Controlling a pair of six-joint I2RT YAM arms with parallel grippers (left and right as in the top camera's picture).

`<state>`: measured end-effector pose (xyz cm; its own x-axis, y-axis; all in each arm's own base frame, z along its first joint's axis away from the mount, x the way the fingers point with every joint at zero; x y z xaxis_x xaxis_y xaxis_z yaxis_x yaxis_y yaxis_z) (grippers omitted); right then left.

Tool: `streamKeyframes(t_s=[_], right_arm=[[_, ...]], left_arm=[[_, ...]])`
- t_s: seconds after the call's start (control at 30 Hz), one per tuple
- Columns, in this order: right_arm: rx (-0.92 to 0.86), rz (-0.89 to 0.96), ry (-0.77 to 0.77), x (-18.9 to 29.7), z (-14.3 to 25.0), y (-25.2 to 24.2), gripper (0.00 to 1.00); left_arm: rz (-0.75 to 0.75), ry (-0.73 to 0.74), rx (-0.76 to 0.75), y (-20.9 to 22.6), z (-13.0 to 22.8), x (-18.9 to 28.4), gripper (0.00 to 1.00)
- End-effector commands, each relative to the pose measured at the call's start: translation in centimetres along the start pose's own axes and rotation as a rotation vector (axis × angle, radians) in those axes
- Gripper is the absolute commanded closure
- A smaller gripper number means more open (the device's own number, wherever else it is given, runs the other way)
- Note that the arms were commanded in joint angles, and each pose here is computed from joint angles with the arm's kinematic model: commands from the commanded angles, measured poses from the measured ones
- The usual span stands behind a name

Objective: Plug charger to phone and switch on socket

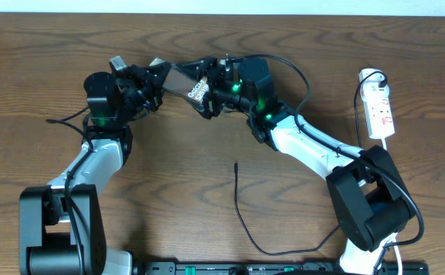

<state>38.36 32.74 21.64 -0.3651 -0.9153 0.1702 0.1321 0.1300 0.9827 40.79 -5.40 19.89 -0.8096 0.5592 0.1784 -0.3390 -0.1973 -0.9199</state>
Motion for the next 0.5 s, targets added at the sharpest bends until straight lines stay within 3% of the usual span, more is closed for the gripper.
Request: streamKeyframes(t_s=[0.0,0.47], right_arm=[[0.014,-0.011,0.017,-0.2,0.5,0.6,0.01],[0.023,0.026,0.026,0.2,0.0,-0.2,0.01]], left_arm=[[0.036,0.001,-0.036,-1.4,-0.2,0.6,0.92],[0.072,-0.057,-0.068,-2.8,-5.4,5.0,0.92]])
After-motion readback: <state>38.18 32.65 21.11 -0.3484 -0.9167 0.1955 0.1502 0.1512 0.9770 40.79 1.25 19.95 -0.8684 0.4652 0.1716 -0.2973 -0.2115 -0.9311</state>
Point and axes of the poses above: each gripper's point midway between its finger pads, its own x axis back along the fingers, its own y axis along the line the jaws close on, z = x × y, the point moved 6 cm from there along x, back along the fingers, and after that the axes turned 13 degrees about x, right-handed, at the moved point
